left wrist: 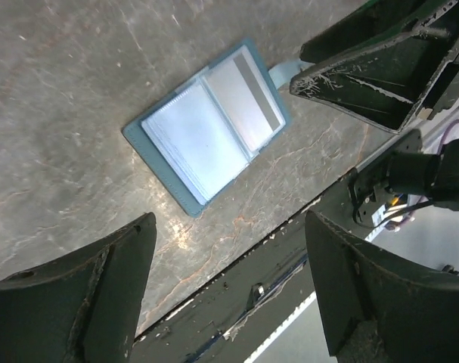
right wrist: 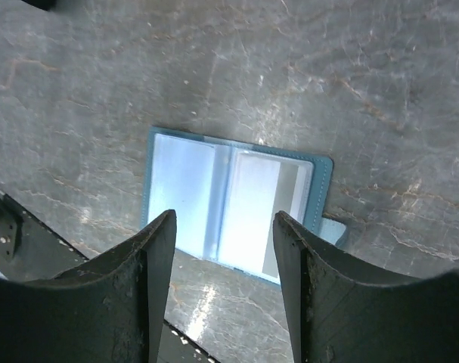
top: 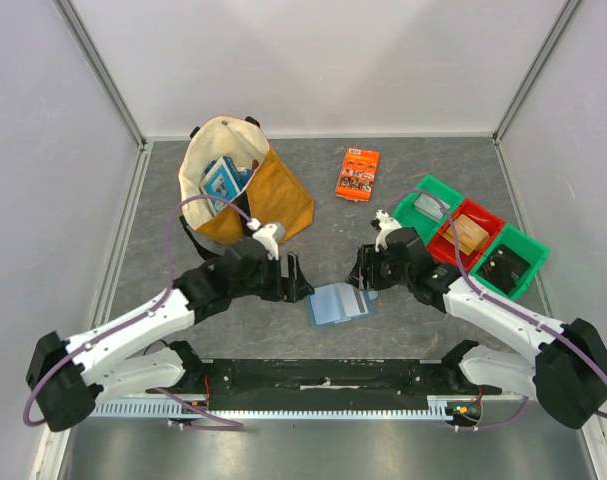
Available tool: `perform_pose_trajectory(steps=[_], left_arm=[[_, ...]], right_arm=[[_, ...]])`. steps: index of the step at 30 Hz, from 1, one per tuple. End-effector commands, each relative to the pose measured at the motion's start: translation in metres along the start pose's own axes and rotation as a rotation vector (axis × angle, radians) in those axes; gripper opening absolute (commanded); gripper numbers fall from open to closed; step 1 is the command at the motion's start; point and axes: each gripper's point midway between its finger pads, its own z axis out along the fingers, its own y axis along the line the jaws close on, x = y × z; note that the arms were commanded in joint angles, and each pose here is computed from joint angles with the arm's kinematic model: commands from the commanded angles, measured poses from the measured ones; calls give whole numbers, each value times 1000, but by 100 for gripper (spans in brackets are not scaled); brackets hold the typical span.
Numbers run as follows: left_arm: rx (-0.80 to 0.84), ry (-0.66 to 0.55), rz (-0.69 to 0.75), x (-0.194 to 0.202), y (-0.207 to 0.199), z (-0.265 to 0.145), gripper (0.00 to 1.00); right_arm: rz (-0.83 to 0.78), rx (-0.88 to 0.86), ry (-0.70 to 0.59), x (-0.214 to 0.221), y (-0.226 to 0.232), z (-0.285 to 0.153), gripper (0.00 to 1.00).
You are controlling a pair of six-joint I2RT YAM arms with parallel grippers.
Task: Take the credit cards out of the card holder
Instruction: Place the credit card in the storage box, then remove the credit card from the card holder.
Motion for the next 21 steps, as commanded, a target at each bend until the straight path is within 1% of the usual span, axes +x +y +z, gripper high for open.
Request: perform_pose_trajectory(steps=[1,6,10,12,14,17,21], left_arm=[[17,-69,-50,-20,-25,18,85],[-4,-27,-42,-13,-29,46,85],[-29,15,-35,-4,-27,70,81],[-55,49,-27,4,-22,82,74],[-71,73,-18,11,-19,90,65],[-85,97,-9,20,-14,100,50],[-108,128,0,32,-7,110,45]], right_arm=[[5,23,4,9,-8,12,61],[15,83,22,22,-24,17,59],[7,88,54,29,-27,21,56],[8,84,65,33,-28,24,54],[8,82,66,35,-29,26,51],[3,97,79,38,-33,28,50],[4,94,93,43,-34,31,49]])
